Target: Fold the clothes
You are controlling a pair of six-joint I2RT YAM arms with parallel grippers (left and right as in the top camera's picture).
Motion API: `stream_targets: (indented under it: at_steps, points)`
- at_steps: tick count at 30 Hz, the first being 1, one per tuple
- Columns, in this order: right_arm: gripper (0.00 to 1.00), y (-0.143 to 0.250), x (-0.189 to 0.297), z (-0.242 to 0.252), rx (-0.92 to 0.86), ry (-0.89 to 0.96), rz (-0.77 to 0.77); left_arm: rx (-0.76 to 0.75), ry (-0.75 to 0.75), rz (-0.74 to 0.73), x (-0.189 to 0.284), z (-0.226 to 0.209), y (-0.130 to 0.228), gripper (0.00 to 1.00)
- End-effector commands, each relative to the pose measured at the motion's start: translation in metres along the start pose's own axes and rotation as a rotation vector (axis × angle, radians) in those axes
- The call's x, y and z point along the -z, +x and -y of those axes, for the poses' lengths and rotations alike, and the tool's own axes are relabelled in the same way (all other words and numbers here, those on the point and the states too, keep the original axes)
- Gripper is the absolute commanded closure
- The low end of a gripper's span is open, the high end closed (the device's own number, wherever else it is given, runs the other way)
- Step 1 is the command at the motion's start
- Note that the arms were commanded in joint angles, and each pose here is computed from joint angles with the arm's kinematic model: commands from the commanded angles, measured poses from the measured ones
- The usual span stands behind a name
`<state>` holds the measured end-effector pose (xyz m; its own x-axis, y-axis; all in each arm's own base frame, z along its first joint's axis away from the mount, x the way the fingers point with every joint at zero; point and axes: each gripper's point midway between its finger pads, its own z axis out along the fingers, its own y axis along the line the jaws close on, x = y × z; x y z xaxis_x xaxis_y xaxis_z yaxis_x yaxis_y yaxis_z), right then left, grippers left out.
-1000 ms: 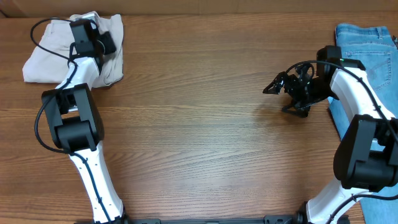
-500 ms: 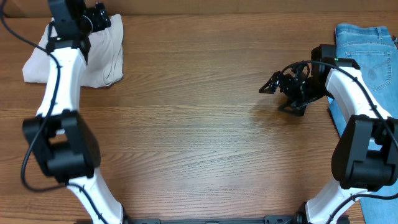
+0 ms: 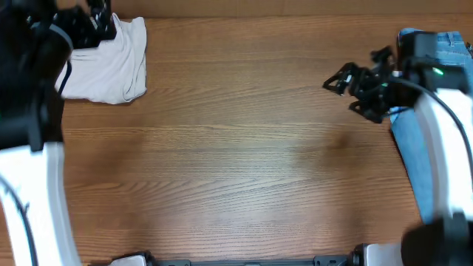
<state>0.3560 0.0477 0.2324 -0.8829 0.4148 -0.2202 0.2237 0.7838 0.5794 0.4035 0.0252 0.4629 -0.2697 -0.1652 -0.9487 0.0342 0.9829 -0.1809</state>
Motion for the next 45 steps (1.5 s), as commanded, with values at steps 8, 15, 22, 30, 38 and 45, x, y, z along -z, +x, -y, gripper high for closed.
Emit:
stream_targets:
  at_steps: [8, 15, 22, 30, 38, 45]
  points:
    - [0.00, 0.032, 0.091, -0.002, 0.064, 0.146, 0.224, 0.038, -0.080, -0.234, -0.028, -0.022, 0.062, 0.27]
    - [0.00, 0.037, 0.080, 0.007, 0.045, 0.161, 0.185, 0.062, 0.086, -0.463, -0.119, -0.012, 0.145, 0.96]
    - [0.00, 0.035, 0.072, 0.012, 0.039, 0.167, 0.172, -0.002, -0.008, -0.616, -0.201, -0.021, 0.239, 0.96]
    - [0.00, 0.033, 0.064, 0.015, 0.036, 0.176, 0.149, -0.041, -0.137, -0.712, -0.245, -0.051, 0.317, 0.96]
    - [0.00, 0.027, 0.050, 0.020, 0.020, 0.181, 0.113, -0.102, -0.177, -0.787, -0.258, -0.070, 0.363, 0.96]
    - [0.00, 0.023, 0.041, 0.018, 0.015, 0.154, 0.089, -0.122, -0.243, -0.789, -0.265, -0.085, 0.377, 0.96]
